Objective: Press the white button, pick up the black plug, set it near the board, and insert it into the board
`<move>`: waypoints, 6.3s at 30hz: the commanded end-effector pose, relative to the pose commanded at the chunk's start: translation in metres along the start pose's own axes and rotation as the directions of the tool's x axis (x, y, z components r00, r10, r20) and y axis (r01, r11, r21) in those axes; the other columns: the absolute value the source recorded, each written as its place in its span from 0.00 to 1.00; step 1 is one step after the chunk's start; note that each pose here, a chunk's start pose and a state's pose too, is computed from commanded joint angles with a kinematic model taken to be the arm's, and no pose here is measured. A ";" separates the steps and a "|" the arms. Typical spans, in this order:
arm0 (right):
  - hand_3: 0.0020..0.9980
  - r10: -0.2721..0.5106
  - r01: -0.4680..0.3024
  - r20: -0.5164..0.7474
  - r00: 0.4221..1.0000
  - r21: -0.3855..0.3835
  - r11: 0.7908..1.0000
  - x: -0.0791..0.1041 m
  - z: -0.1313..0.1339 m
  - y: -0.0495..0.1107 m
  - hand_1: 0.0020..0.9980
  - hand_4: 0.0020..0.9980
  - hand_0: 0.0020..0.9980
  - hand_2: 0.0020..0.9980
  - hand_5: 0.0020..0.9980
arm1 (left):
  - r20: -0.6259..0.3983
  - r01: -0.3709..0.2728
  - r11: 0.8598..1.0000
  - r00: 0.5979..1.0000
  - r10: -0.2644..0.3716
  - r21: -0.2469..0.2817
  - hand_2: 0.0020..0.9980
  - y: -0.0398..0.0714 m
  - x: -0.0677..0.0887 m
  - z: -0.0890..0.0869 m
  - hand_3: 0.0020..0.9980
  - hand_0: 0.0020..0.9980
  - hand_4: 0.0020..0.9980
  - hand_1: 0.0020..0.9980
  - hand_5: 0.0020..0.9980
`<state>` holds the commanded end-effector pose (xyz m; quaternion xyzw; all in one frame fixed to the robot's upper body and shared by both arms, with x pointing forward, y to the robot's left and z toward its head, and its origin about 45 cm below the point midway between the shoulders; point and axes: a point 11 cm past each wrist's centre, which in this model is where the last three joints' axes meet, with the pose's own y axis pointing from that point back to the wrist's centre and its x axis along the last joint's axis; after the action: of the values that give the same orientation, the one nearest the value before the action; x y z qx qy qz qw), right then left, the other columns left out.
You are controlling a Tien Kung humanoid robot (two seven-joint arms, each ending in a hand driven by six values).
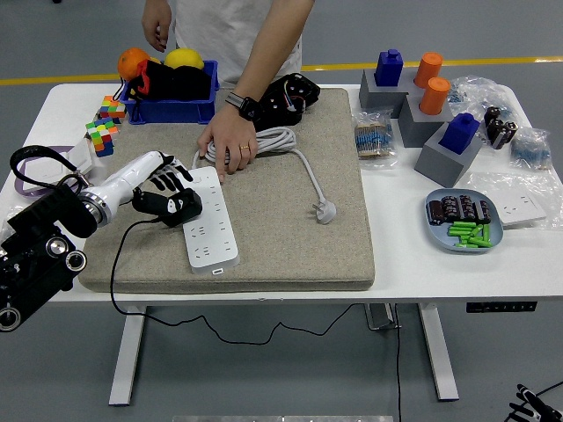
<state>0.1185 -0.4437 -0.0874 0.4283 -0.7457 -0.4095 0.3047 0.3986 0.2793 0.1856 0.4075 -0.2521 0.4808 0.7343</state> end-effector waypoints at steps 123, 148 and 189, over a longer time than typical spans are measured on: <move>0.64 -0.007 0.007 0.002 1.000 0.006 1.000 -0.001 0.001 0.000 0.60 0.72 0.72 0.55 0.47 | -0.255 -0.346 0.935 0.899 0.355 0.082 0.49 0.005 0.066 -0.040 0.59 0.47 0.62 0.52 0.00; 0.64 -0.034 0.034 0.015 0.999 0.011 0.999 -0.012 0.000 -0.001 0.60 0.72 0.72 0.55 0.47 | -0.463 -0.533 0.798 0.653 0.599 0.281 0.73 0.047 0.050 -0.102 0.65 0.80 0.71 0.79 0.00; 0.65 -0.054 0.054 0.002 0.999 0.002 0.999 -0.025 0.002 -0.002 0.61 0.73 0.72 0.55 0.48 | -0.468 -0.566 0.769 0.616 0.633 0.296 0.72 0.066 0.058 -0.113 0.64 0.80 0.69 0.78 0.00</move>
<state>0.1290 -0.4216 -0.0921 0.4481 -0.7344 -0.4173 0.2927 0.3597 0.4166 0.1923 0.1887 -0.1259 0.8072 0.5450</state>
